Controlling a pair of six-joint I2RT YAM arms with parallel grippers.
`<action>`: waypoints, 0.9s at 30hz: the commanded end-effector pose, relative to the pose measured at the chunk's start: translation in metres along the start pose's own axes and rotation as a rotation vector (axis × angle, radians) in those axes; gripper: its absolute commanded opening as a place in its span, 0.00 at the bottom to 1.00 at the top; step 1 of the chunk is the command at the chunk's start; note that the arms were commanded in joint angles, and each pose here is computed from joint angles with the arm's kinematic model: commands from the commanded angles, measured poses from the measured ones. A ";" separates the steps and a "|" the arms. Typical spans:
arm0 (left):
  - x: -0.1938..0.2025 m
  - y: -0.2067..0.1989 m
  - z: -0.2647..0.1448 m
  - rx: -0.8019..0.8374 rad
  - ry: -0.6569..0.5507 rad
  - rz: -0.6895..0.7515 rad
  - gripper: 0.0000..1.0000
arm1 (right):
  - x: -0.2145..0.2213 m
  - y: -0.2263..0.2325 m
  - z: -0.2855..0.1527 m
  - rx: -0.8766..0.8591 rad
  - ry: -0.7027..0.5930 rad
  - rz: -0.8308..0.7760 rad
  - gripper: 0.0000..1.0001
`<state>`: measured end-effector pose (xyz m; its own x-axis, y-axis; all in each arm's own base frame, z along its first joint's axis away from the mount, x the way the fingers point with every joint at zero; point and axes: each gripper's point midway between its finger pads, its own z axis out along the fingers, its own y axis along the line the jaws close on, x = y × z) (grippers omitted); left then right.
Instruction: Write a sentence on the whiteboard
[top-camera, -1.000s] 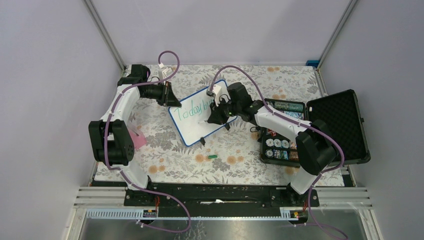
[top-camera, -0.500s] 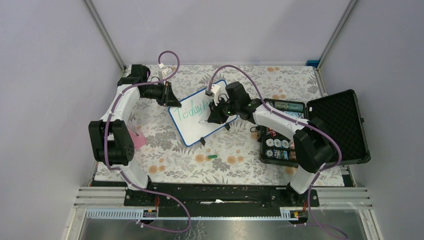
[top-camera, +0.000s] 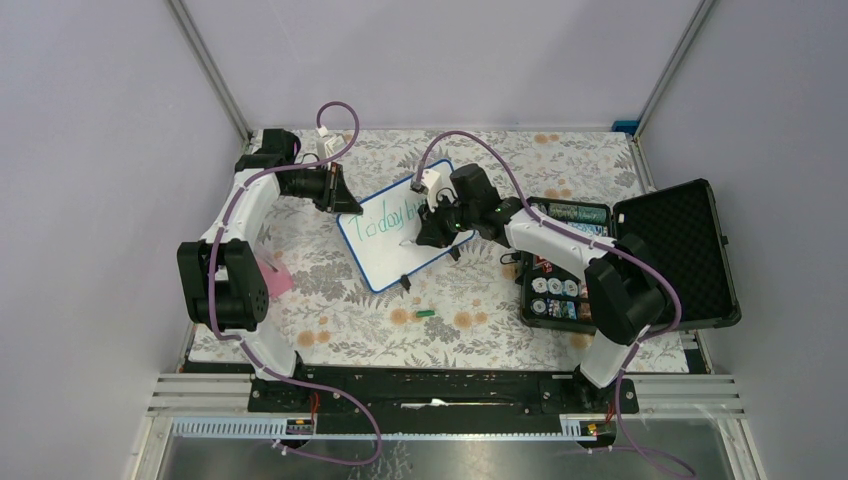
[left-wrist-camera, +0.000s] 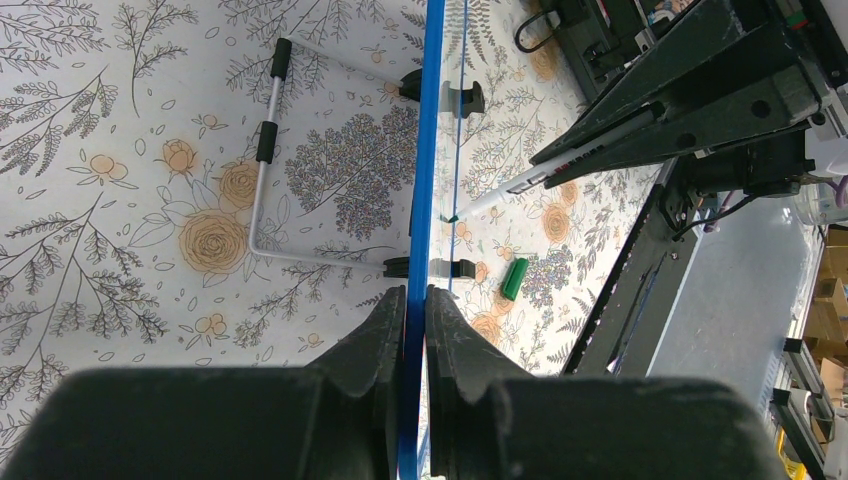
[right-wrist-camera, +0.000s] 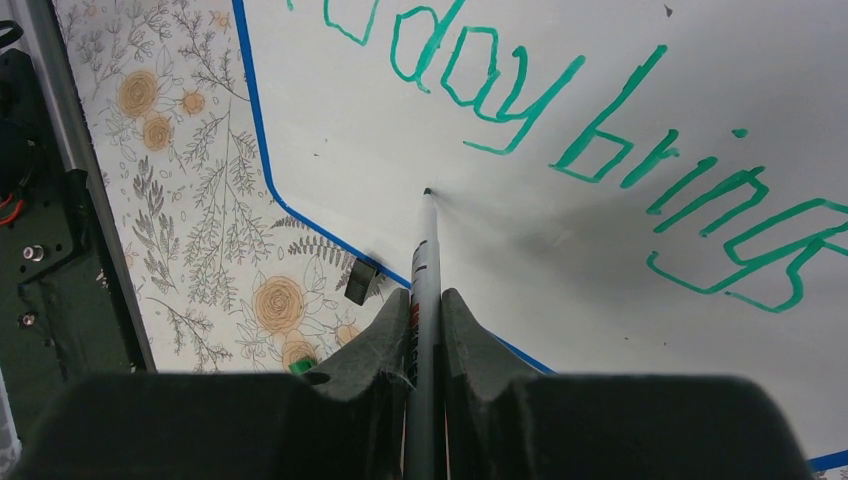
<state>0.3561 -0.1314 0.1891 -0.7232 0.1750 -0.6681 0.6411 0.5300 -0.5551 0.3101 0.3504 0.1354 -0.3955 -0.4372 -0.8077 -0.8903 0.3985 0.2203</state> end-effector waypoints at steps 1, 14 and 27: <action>-0.005 0.005 0.000 -0.023 -0.004 0.047 0.00 | -0.021 -0.004 0.001 0.021 -0.036 -0.040 0.00; -0.007 0.005 0.000 -0.024 -0.006 0.053 0.00 | -0.028 -0.005 0.004 0.008 -0.037 -0.037 0.00; -0.006 0.006 0.001 -0.025 -0.002 0.051 0.00 | -0.024 0.004 0.009 -0.028 -0.027 -0.035 0.00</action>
<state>0.3560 -0.1319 0.1886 -0.7164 0.1824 -0.6734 0.6495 0.5269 -0.5482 0.3151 0.3572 0.1408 -0.3977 -0.4377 -0.8063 -0.8922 0.3895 0.2286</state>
